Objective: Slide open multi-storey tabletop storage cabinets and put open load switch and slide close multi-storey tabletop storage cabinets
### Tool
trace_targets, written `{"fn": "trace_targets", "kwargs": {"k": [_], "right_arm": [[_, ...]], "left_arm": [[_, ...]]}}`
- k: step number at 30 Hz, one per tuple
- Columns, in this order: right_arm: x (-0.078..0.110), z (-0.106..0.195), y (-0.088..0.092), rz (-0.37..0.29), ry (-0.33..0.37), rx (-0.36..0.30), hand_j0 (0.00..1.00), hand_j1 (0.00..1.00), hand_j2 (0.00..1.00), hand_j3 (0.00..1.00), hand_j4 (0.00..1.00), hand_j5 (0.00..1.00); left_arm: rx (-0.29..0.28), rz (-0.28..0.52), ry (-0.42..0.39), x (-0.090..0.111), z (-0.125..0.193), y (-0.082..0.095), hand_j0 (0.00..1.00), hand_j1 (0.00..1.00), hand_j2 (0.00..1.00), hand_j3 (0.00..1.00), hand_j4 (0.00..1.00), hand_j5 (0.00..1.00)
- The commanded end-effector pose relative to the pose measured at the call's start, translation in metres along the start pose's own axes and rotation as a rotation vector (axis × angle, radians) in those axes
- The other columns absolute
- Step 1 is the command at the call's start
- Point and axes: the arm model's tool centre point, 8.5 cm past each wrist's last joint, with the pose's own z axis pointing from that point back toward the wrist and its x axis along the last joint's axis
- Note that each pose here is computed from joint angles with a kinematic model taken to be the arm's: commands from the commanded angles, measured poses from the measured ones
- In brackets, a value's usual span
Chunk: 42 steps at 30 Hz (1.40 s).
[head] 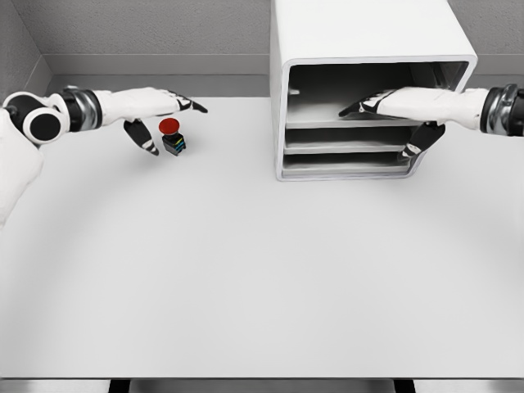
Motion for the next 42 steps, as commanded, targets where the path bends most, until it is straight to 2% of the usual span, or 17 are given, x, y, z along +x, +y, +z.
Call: {"fn": "trace_targets", "kwargs": {"k": [1, 5, 9, 12, 18, 20, 21, 24, 25, 27, 29, 31, 36, 39, 40, 42], "right_arm": [[0.0, -0.002, 0.001, 0.011, 0.007, 0.007, 1.0, 1.0, 1.0, 1.0, 1.0, 1.0], [0.003, -0.004, 0.002, 0.021, -0.006, 0.013, 1.0, 1.0, 1.0, 1.0, 1.0, 1.0], [0.012, -0.005, -0.002, 0.048, -0.031, 0.012, 1.0, 1.0, 1.0, 1.0, 1.0, 1.0], [0.017, -0.006, -0.002, 0.065, -0.055, 0.014, 1.0, 1.0, 1.0, 1.0, 1.0, 1.0], [0.033, -0.008, -0.005, 0.107, -0.109, 0.012, 1.0, 1.0, 1.0, 1.0, 1.0, 1.0], [0.034, -0.007, -0.003, 0.109, -0.111, 0.017, 1.0, 1.0, 1.0, 1.0, 1.0, 1.0], [0.036, -0.007, -0.003, 0.112, -0.115, 0.017, 1.0, 1.0, 1.0, 1.0, 1.0, 1.0], [0.037, -0.008, 0.002, 0.113, -0.12, 0.033, 1.0, 1.0, 1.0, 1.0, 1.0, 1.0], [0.037, -0.008, 0.006, 0.109, -0.122, 0.04, 1.0, 1.0, 1.0, 1.0, 1.0, 1.0], [0.04, -0.009, 0.01, 0.111, -0.134, 0.049, 1.0, 1.0, 1.0, 1.0, 1.0, 1.0], [0.038, -0.005, 0.017, 0.108, -0.132, 0.065, 1.0, 1.0, 1.0, 1.0, 1.0, 1.0], [0.037, 0.0, 0.024, 0.109, -0.133, 0.079, 1.0, 1.0, 1.0, 1.0, 1.0, 1.0], [0.039, 0.003, 0.038, 0.103, -0.142, 0.105, 1.0, 1.0, 1.0, 1.0, 1.0, 1.0], [0.042, 0.011, 0.04, 0.112, -0.143, 0.113, 1.0, 1.0, 1.0, 1.0, 1.0, 1.0], [0.043, 0.01, 0.039, 0.114, -0.147, 0.113, 1.0, 1.0, 1.0, 1.0, 1.0, 1.0], [0.044, 0.01, 0.039, 0.115, -0.148, 0.113, 1.0, 1.0, 1.0, 1.0, 1.0, 1.0]], "left_arm": [[-0.006, 0.025, 0.007, -0.003, -0.002, -0.005, 1.0, 1.0, 1.0, 1.0, 1.0, 1.0], [-0.02, 0.022, 0.026, -0.008, -0.001, -0.007, 1.0, 1.0, 1.0, 1.0, 1.0, 1.0], [-0.064, -0.039, 0.044, -0.002, -0.011, -0.007, 1.0, 1.0, 1.0, 1.0, 1.0, 1.0], [-0.062, -0.08, 0.061, -0.002, -0.012, -0.006, 1.0, 1.0, 1.0, 1.0, 1.0, 1.0], [-0.054, -0.056, 0.065, -0.004, -0.014, -0.006, 0.99, 0.99, 0.99, 0.99, 0.99, 0.99], [-0.06, -0.047, 0.066, -0.004, -0.016, -0.009, 0.99, 0.99, 0.99, 0.99, 0.99, 0.99], [-0.058, -0.046, 0.065, -0.004, -0.016, -0.009, 0.95, 0.95, 0.95, 0.95, 0.95, 0.95], [-0.064, -0.04, 0.068, -0.005, -0.017, -0.011, 0.96, 0.96, 0.96, 0.96, 0.96, 0.96], [-0.064, -0.04, 0.068, -0.005, -0.017, -0.011, 0.94, 0.94, 0.94, 0.94, 0.94, 0.94], [-0.064, -0.04, 0.068, -0.005, -0.017, -0.011, 0.83, 0.83, 0.83, 0.83, 0.83, 0.83], [-0.049, -0.04, 0.069, -0.006, -0.016, -0.01, 0.82, 0.82, 0.82, 0.82, 0.82, 0.82], [-0.043, -0.039, 0.071, -0.007, -0.015, -0.01, 0.73, 0.73, 0.73, 0.73, 0.73, 0.73], [-0.052, -0.013, 0.096, -0.014, -0.014, -0.018, 0.73, 0.73, 0.73, 0.73, 0.73, 0.73], [-0.066, 0.006, 0.127, -0.018, -0.015, -0.022, 0.72, 0.72, 0.72, 0.72, 0.72, 0.72], [-0.063, 0.008, 0.127, -0.017, -0.015, -0.021, 0.71, 0.71, 0.71, 0.71, 0.71, 0.71], [-0.059, 0.009, 0.123, -0.017, -0.015, -0.021, 0.61, 0.61, 0.61, 0.61, 0.61, 0.61]]}}
